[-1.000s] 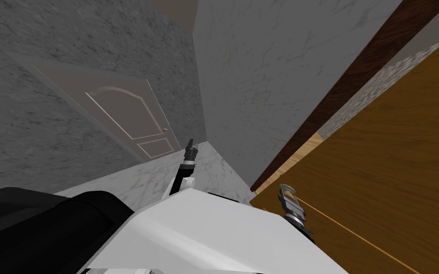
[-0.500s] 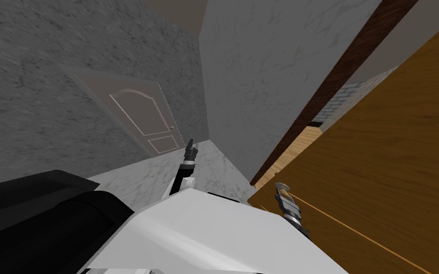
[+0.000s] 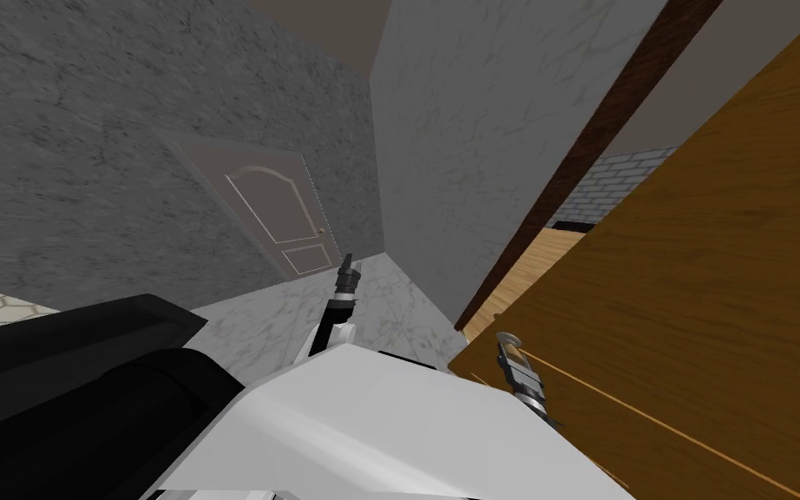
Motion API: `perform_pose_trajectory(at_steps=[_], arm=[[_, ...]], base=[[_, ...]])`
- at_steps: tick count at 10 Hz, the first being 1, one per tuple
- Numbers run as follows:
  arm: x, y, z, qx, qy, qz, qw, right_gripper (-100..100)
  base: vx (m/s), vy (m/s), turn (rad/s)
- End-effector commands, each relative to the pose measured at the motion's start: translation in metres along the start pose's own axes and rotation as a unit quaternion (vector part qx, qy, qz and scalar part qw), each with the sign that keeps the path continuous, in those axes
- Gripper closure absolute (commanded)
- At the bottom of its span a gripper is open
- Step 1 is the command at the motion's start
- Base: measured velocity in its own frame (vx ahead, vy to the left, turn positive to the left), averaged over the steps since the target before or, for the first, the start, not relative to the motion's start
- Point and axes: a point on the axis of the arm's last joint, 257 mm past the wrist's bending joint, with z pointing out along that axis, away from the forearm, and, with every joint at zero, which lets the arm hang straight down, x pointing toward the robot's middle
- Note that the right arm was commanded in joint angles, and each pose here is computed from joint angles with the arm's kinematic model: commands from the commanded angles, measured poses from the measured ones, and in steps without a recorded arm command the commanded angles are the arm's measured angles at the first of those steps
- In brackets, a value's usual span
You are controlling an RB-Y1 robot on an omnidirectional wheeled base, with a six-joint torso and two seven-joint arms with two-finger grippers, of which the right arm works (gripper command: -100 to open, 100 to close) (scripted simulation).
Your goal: Pull the door open
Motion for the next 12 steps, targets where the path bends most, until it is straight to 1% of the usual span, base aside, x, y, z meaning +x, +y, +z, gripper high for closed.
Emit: perform_pose_trajectory(at_steps=[1,3,4,6,7,8,10,12], arm=[[0.000,-0.006,-0.0045,0.015,0.001,-0.001,0.9999,100],[0.001,-0.015,-0.0096,0.034,0.003,-0.001,0.9994,100],[0.001,-0.022,-0.0136,0.048,0.003,-0.001,0.9989,100],[0.002,-0.029,-0.0188,0.065,0.004,0.000,0.9979,100],[0.001,-0.027,-0.0166,0.059,0.002,-0.002,0.9982,100],[-0.001,-0.031,-0.0246,0.072,0.000,-0.001,0.9974,100],[0.000,-0.033,-0.0309,0.085,0.002,-0.002,0.9964,100],[0.000,-0.036,-0.0403,0.103,0.003,-0.002,0.9947,100]], base=[[-0.216,-0.005,0.057],[-0.218,-0.024,0.043],[-0.248,-0.037,0.076],[-0.243,-0.013,0.036],[-0.100,-0.010,0.011],[-0.150,-0.044,0.092],[-0.231,-0.052,0.129],[-0.246,-0.038,0.110]])
